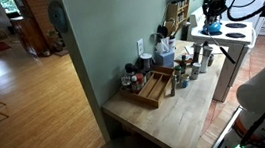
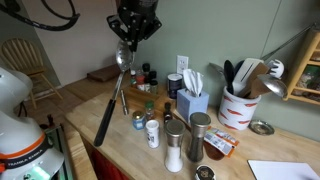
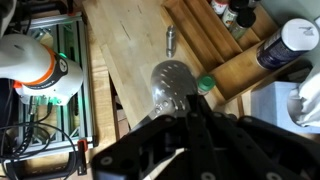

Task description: Move the silver cooking spoon to the bottom-left corner of the counter

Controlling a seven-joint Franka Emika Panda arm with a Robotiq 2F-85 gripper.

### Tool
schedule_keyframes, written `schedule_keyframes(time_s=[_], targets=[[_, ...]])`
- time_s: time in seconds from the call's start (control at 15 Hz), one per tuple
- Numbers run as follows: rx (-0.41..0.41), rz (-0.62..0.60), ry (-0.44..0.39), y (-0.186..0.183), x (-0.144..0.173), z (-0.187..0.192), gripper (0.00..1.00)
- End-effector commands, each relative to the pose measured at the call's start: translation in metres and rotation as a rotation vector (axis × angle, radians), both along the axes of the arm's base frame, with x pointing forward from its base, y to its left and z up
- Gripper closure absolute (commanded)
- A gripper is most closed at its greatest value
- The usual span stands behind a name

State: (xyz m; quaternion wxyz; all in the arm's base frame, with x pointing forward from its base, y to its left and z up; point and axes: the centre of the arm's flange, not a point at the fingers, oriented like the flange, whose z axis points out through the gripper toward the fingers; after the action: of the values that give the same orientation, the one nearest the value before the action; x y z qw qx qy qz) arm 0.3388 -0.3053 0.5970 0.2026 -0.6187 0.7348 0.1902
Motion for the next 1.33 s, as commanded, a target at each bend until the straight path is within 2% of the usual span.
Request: schedule_keyframes(time_s=[0.0,0.47,0.53,0.67,0.93,1.07,1.13,1.27], targets=[[-0.012,0.034,-0.007,0.061,-0.016,0.005,0.99],[-0.064,0.111,-0.018,0.158,-0.02,0.042,0.99],[-0.058,0.103,-0.007,0.13,-0.005,0.041,0.97],[-0.075,0.122,-0.016,0.149,-0.009,0.049,0.97],[-0.073,0.122,-0.016,0.152,-0.013,0.048,0.97],[-0.09,0.167,-0.037,0.164,-0.013,0.044,0.99],[-0.048,0.194,-0.034,0.174,-0.017,0.042,0.99],[-0.087,0.227,-0.068,0.189,-0.021,0.036,0.99]])
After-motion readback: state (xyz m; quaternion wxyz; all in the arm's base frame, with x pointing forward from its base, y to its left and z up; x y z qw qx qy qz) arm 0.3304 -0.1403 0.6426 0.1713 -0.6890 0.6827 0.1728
